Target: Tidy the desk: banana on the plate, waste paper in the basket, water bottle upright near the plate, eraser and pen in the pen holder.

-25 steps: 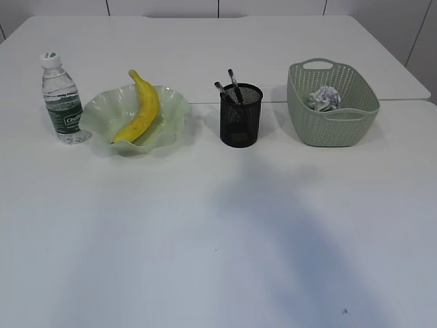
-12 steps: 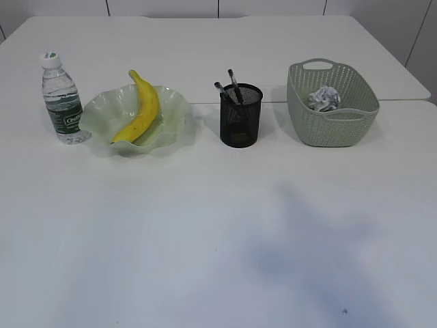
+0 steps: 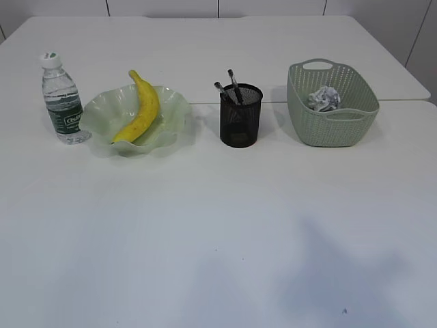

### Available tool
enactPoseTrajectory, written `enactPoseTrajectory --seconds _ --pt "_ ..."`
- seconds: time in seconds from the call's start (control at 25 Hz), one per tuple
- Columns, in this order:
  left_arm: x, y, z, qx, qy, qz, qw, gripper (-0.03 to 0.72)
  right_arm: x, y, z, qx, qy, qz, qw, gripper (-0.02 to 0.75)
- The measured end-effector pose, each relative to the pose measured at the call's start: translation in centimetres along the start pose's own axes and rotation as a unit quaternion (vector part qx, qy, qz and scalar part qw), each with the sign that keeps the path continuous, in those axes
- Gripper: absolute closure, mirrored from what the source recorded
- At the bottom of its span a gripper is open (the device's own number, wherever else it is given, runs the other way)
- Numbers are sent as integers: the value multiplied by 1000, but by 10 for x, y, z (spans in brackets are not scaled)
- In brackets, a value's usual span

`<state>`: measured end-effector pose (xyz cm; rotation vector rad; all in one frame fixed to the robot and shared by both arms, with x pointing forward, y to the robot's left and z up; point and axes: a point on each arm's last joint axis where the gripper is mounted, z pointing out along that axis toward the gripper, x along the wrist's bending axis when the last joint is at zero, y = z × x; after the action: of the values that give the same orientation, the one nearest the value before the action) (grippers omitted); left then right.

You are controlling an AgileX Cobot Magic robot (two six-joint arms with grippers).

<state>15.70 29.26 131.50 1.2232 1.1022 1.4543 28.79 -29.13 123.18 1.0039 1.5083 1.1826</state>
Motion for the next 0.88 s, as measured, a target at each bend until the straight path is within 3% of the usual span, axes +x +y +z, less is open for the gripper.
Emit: enactPoseTrajectory --seconds 0.16,0.36,0.88 --pt "-3 -10 -10 11 -10 -3 1000 713 7 -26 -4 34 19 14 999 745" --pt "-8 -32 -16 65 -24 -5 998 713 13 -51 -16 39 33 28 998 745" --pt "-26 -119 -33 115 -40 -45 992 712 26 -104 -38 52 60 59 995 745"
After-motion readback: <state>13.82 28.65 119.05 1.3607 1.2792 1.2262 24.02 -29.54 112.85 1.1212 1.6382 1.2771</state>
